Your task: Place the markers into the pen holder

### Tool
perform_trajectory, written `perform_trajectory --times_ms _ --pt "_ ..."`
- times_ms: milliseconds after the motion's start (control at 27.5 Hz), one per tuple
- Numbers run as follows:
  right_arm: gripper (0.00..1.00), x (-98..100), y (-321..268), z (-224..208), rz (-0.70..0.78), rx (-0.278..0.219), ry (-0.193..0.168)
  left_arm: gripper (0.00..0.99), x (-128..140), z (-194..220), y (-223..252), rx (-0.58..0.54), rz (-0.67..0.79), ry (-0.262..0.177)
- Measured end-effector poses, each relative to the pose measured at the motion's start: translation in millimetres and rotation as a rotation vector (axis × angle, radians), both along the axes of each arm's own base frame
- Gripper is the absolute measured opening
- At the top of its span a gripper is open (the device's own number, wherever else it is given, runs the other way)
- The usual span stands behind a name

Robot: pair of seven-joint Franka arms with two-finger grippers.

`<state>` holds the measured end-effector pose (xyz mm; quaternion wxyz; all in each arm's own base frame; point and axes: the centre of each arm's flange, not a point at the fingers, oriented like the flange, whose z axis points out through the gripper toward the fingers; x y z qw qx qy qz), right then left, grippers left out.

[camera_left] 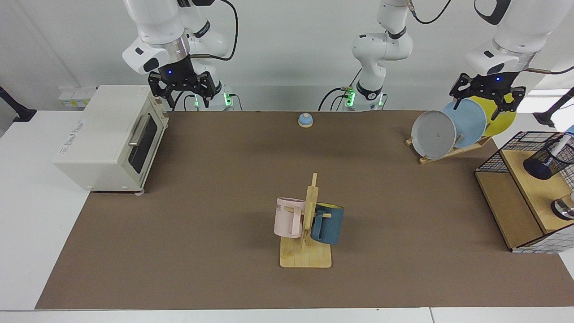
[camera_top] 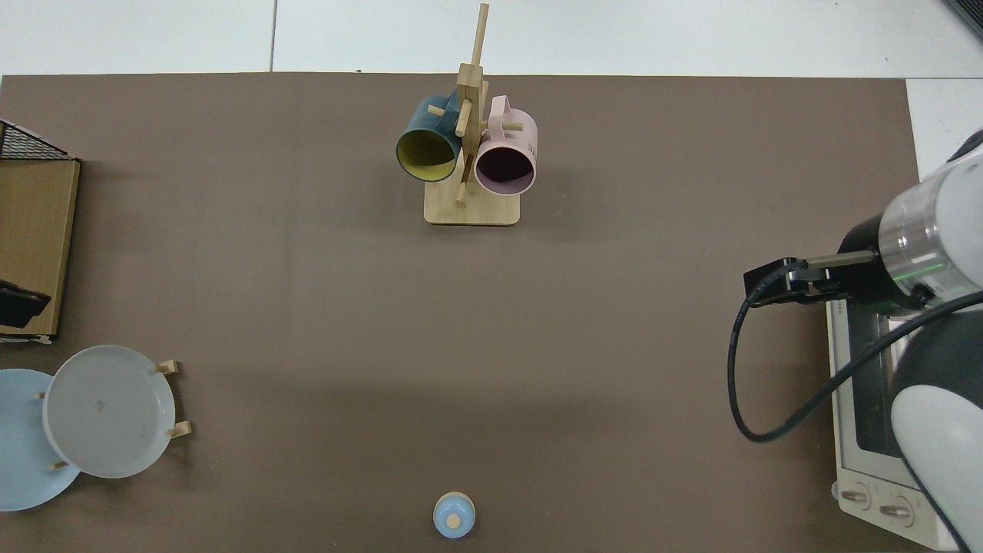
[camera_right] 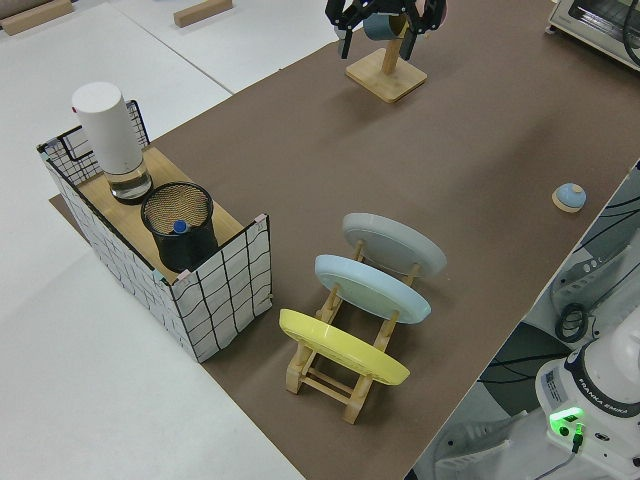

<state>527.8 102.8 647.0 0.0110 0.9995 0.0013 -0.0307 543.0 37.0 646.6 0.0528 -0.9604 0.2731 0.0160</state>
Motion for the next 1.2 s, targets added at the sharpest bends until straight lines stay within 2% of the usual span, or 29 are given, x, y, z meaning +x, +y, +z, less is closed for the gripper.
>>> perform_trajectory --times_ms 218,581,836,1199 --pt "1.00 0.0 0 0 0.000 0.000 0.000 0.991 -2 2 -13 -0.045 0.133 -0.013" --pt "1.00 0.0 0 0 0.000 0.000 0.000 0.991 -7 7 -26 -0.074 0.236 -0.014" --pt "1.00 0.0 0 0 0.000 0.000 0.000 0.991 -12 9 -31 -0.071 0.257 0.007" --pt "1.00 0.0 0 0 0.000 0.000 0.000 0.991 -13 15 -26 -0.072 0.270 -0.002"
